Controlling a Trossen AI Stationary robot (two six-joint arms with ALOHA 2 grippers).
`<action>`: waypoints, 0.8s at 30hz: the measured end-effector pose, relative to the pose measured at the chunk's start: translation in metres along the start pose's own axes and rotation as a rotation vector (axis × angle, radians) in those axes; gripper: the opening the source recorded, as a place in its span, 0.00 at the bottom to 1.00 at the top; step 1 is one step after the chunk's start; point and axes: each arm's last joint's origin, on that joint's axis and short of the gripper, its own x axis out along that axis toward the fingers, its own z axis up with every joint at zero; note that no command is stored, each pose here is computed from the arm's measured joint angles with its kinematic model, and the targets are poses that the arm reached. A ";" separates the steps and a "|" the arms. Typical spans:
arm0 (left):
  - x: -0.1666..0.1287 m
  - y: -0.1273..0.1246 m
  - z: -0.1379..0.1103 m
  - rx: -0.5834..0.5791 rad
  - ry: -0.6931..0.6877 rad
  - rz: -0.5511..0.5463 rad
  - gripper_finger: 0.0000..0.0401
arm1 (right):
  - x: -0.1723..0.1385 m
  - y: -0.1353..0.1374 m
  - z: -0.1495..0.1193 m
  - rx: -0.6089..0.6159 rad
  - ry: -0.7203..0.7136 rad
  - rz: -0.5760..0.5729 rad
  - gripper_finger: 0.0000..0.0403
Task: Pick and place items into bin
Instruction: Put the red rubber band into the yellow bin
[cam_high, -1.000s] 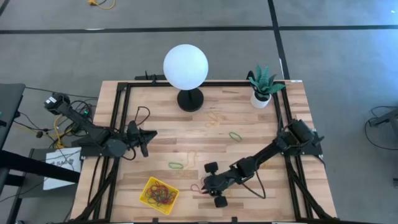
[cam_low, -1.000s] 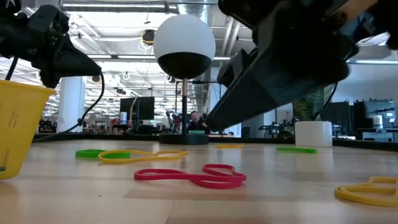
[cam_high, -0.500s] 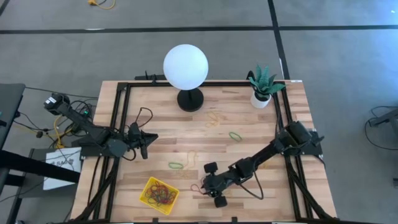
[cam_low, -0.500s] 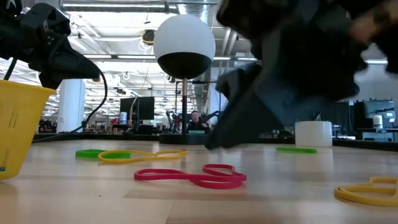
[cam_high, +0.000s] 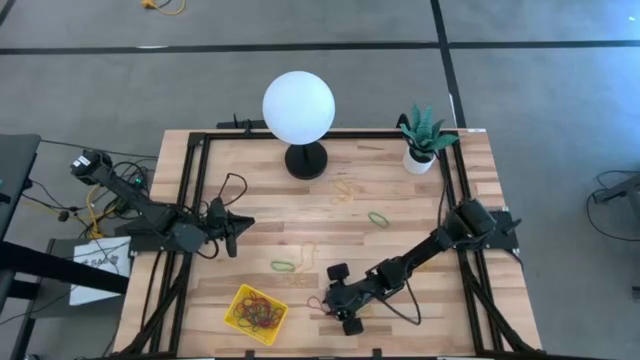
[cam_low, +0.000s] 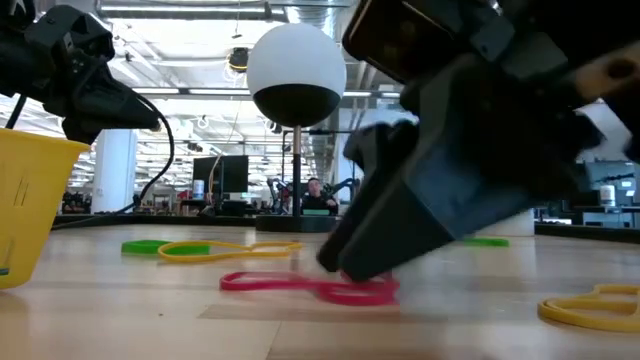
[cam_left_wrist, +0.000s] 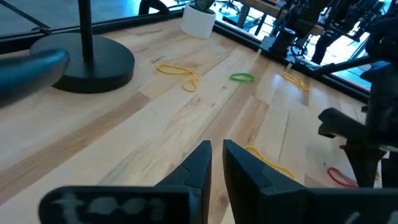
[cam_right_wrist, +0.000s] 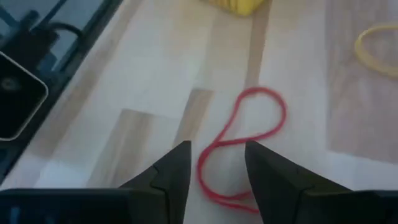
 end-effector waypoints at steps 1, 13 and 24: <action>0.000 0.000 0.000 0.002 0.002 0.002 0.07 | 0.003 0.000 -0.003 0.000 0.008 -0.007 0.36; 0.000 0.001 -0.001 0.005 0.004 0.004 0.07 | 0.005 0.007 -0.008 0.011 0.021 -0.007 0.33; 0.000 0.001 -0.001 0.006 0.005 0.005 0.07 | 0.004 0.004 -0.001 -0.040 -0.062 -0.003 0.02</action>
